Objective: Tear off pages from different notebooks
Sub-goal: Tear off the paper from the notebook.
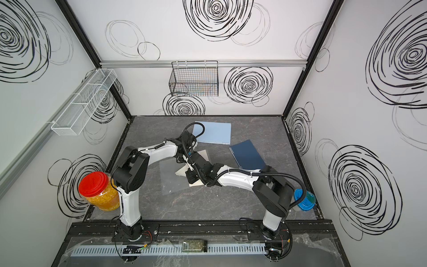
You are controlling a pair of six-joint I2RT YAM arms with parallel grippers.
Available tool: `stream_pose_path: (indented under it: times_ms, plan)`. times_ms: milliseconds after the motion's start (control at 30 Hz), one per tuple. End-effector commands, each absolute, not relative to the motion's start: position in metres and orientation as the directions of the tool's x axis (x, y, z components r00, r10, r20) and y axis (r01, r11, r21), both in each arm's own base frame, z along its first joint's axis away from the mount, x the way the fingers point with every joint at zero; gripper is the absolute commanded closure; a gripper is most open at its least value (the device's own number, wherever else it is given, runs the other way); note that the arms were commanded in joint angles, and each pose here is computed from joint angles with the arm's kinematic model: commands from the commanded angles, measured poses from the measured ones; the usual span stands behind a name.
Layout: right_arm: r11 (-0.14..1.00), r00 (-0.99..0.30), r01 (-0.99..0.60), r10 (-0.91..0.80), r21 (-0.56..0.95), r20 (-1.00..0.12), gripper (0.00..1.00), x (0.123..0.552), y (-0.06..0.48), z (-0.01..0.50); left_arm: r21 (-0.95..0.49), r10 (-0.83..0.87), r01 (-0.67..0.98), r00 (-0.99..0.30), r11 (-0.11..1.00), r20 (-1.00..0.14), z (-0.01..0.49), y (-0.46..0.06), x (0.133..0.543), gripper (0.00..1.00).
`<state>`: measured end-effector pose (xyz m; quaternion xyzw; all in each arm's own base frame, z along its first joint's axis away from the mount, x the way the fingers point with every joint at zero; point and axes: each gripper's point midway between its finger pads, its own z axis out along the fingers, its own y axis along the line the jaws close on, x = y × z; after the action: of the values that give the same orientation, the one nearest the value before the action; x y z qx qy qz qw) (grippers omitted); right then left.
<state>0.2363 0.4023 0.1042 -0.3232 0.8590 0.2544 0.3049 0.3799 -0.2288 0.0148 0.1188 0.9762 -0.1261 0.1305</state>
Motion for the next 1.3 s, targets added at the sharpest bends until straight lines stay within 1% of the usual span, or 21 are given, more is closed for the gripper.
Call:
stream_pose_path:
  times_ms: [0,267,367,400,467,533,600,667,767,833,933,1033,1167,1233,1267]
  plan:
    - [0.539,-0.464,-0.808,-0.329,0.24,-0.823,1.0,0.226,0.444,0.166,-0.159,0.241,0.263,-0.96,0.952,-0.145,-0.04,-0.22,0.347,1.0]
    - [0.501,-0.416,-0.839,-0.337,0.214,-0.845,1.0,0.21,0.452,0.181,-0.153,0.233,0.252,-0.963,0.956,-0.135,-0.047,-0.216,0.344,1.0]
    - [0.403,-0.366,-0.89,-0.352,0.214,-0.861,1.0,0.186,0.46,0.197,-0.145,0.229,0.248,-0.964,0.958,-0.133,-0.048,-0.214,0.344,1.0]
    - [0.352,-0.338,-0.912,-0.356,0.21,-0.871,1.0,0.17,0.464,0.205,-0.143,0.229,0.247,-0.964,0.958,-0.132,-0.049,-0.214,0.344,1.0]
    - [0.214,-0.234,-0.963,-0.37,0.162,-0.899,1.0,0.129,0.473,0.22,-0.14,0.228,0.246,-0.965,0.959,-0.131,-0.049,-0.213,0.344,1.0]
    - [0.122,-0.17,-0.983,-0.356,0.135,-0.919,1.0,0.097,0.48,0.233,-0.138,0.228,0.245,-0.965,0.96,-0.128,-0.05,-0.213,0.344,1.0]
    - [0.066,-0.17,-0.985,-0.337,0.157,-0.926,1.0,0.079,0.485,0.241,-0.137,0.228,0.245,-0.965,0.96,-0.128,-0.051,-0.213,0.345,1.0]
    - [0.047,-0.203,-0.979,-0.314,0.198,-0.927,1.0,0.073,0.486,0.249,-0.139,0.227,0.244,-0.965,0.96,-0.129,-0.051,-0.214,0.346,1.0]
    - [0.063,-0.215,-0.977,-0.25,0.206,-0.944,1.0,0.076,0.482,0.261,-0.144,0.225,0.244,-0.965,0.959,-0.135,-0.049,-0.216,0.348,1.0]
    - [0.163,-0.254,-0.961,-0.2,0.223,-0.946,1.0,0.093,0.475,0.266,-0.154,0.224,0.246,-0.963,0.957,-0.148,-0.044,-0.218,0.351,1.0]
    - [0.251,-0.294,-0.934,-0.146,0.253,-0.945,1.0,0.119,0.462,0.271,-0.169,0.228,0.261,-0.954,0.95,-0.193,-0.024,-0.224,0.362,1.0]
    - [0.284,-0.339,-0.912,-0.119,0.295,-0.933,1.0,0.14,0.45,0.272,-0.179,0.218,0.272,-0.937,0.945,-0.274,0.015,-0.229,0.384,1.0]
    - [0.347,-0.374,-0.882,-0.098,0.32,-0.922,1.0,0.162,0.437,0.269,-0.221,0.132,0.254,-0.883,0.941,-0.451,0.095,-0.225,0.42,1.0]
    - [0.375,-0.404,-0.858,-0.073,0.35,-0.912,1.0,0.172,0.429,0.269,-0.252,0.078,0.244,-0.845,0.936,-0.53,0.133,-0.218,0.431,1.0]
    - [0.388,-0.419,-0.846,-0.061,0.365,-0.906,1.0,0.177,0.425,0.267,-0.261,0.053,0.238,-0.824,0.936,-0.564,0.152,-0.213,0.435,0.96]
